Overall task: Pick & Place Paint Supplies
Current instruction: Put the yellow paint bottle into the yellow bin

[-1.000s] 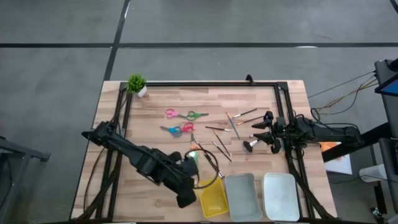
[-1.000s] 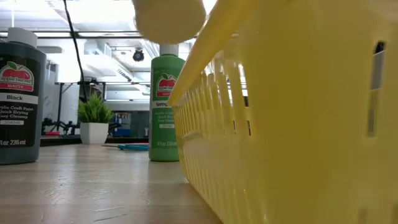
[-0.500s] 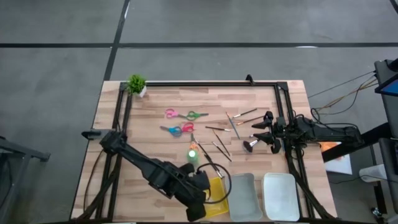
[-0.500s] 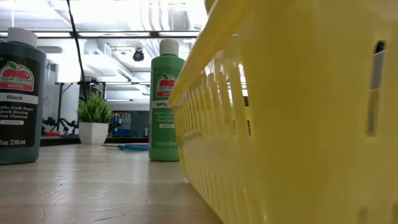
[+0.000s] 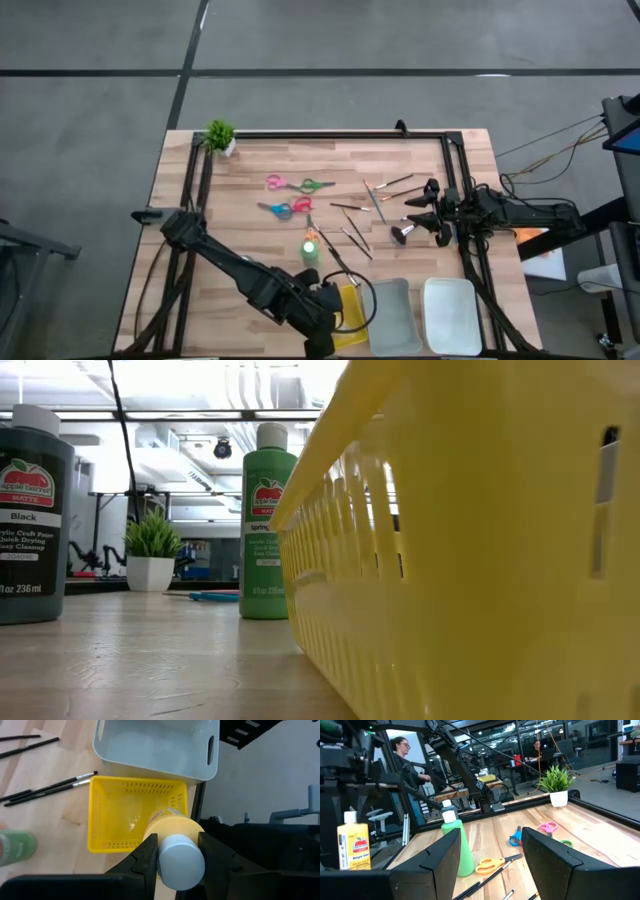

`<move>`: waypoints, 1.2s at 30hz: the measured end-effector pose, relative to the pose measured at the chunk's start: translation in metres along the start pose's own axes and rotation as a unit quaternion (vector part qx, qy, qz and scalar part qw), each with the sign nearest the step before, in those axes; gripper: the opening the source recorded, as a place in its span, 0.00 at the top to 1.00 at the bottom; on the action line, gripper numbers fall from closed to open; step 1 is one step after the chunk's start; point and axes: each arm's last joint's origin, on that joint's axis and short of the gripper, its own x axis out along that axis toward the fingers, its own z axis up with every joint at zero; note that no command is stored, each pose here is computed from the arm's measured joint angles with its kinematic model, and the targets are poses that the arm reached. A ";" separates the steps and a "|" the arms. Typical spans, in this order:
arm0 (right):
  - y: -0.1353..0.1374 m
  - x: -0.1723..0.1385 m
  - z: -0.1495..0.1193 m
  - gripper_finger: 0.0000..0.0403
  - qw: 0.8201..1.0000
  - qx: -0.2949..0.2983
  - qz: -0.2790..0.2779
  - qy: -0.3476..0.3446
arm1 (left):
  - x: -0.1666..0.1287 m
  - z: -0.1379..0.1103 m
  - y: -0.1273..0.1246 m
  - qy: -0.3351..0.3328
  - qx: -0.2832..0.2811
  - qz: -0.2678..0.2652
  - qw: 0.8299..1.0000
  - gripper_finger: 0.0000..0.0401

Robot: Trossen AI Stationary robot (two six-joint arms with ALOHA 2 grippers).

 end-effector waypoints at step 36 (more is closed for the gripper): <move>0.000 0.000 0.000 0.49 1.000 0.000 0.000 0.000 | 0.040 -0.021 0.008 0.053 -0.010 -0.006 0.999 0.66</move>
